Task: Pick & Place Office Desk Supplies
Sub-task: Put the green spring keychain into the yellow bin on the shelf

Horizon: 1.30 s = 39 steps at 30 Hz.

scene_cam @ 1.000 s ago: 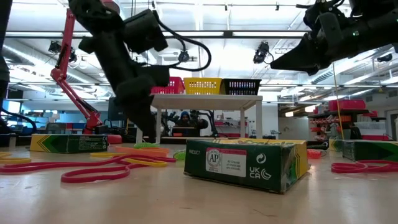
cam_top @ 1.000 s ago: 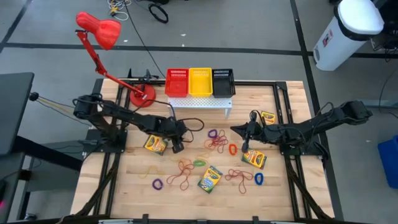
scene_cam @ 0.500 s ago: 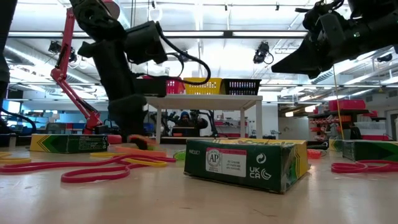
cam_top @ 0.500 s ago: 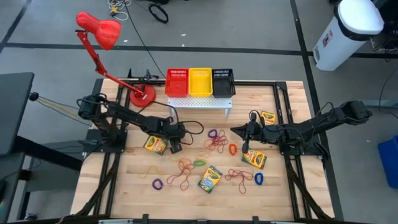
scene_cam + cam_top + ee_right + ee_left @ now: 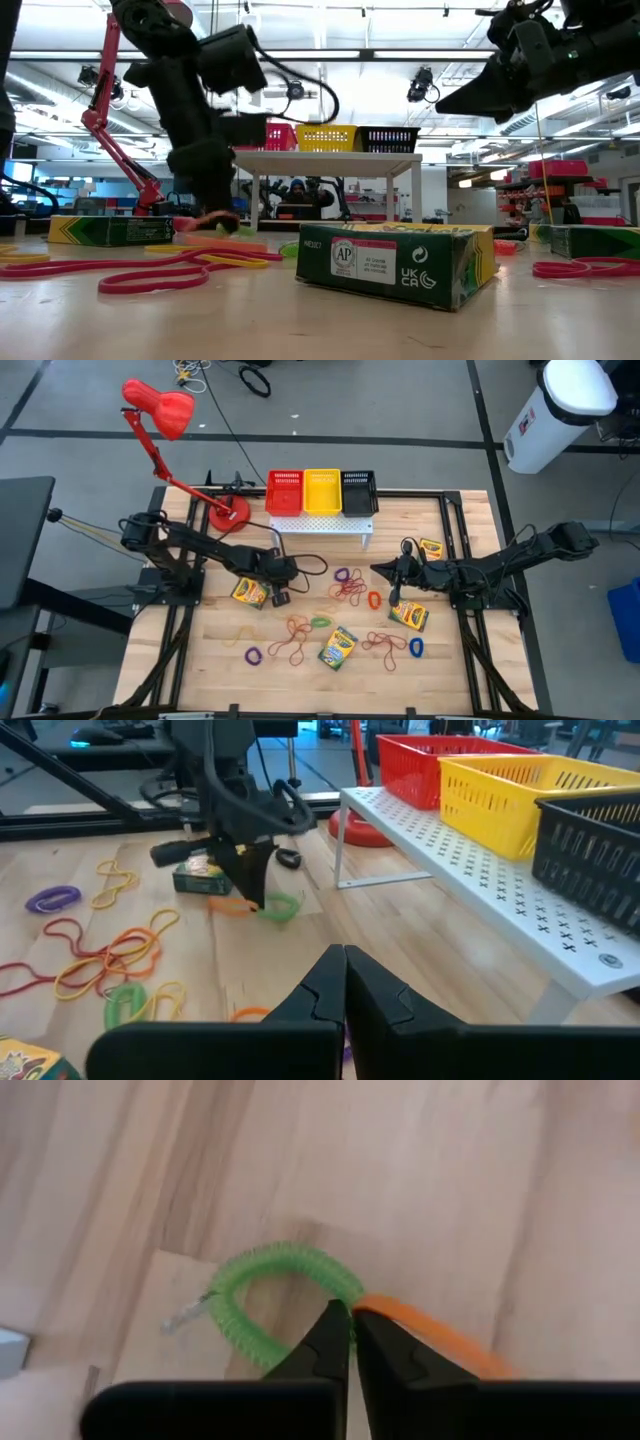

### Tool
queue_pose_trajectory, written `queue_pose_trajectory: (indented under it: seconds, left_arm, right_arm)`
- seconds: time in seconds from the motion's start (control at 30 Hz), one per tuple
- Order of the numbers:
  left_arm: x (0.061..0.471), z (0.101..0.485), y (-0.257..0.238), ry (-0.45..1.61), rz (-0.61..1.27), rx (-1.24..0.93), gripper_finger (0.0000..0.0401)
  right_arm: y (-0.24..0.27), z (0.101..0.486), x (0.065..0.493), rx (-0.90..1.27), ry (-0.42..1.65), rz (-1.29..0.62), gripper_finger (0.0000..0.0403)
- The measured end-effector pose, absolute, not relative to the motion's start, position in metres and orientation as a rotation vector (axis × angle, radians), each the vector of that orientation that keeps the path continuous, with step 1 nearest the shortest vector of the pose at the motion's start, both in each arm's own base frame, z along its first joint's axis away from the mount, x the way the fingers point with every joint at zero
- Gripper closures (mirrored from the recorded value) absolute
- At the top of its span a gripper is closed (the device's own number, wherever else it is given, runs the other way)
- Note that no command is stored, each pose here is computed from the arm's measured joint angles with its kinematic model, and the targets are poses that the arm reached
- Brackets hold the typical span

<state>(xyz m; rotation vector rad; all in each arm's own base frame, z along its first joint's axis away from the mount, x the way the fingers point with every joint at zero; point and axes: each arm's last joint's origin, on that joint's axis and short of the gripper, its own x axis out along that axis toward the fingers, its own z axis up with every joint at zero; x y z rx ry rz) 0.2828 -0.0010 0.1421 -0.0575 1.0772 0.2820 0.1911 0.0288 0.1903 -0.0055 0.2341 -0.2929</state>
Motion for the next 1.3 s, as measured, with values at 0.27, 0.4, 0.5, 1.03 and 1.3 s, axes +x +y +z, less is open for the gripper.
queue_pose_trajectory:
  seconds: [0.27,0.4,0.5,1.03,1.3]
  left_arm:
    - [0.289,0.178,-0.002,0.952,0.244,-0.088,0.0386]
    - [0.294,0.186,-0.004,0.918,0.203,-0.125,0.0386]
    - [0.299,0.180,-0.006,0.923,0.177,-0.152,0.0385]
    - [0.314,0.157,-0.005,0.911,0.233,-0.163,0.0310]
    - [0.323,0.173,-0.004,0.873,0.195,-0.110,0.0255]
  right_arm:
    - [0.029,0.192,0.192,-0.008,0.214,-0.290,0.0398]
    - [0.029,0.192,0.192,-0.009,0.217,-0.290,0.0397]
    - [0.029,0.192,0.192,-0.009,0.217,-0.290,0.0398]
    - [0.029,0.192,0.192,-0.006,0.214,-0.290,0.0398]
    - [0.029,0.193,0.192,-0.005,0.213,-0.290,0.0398]
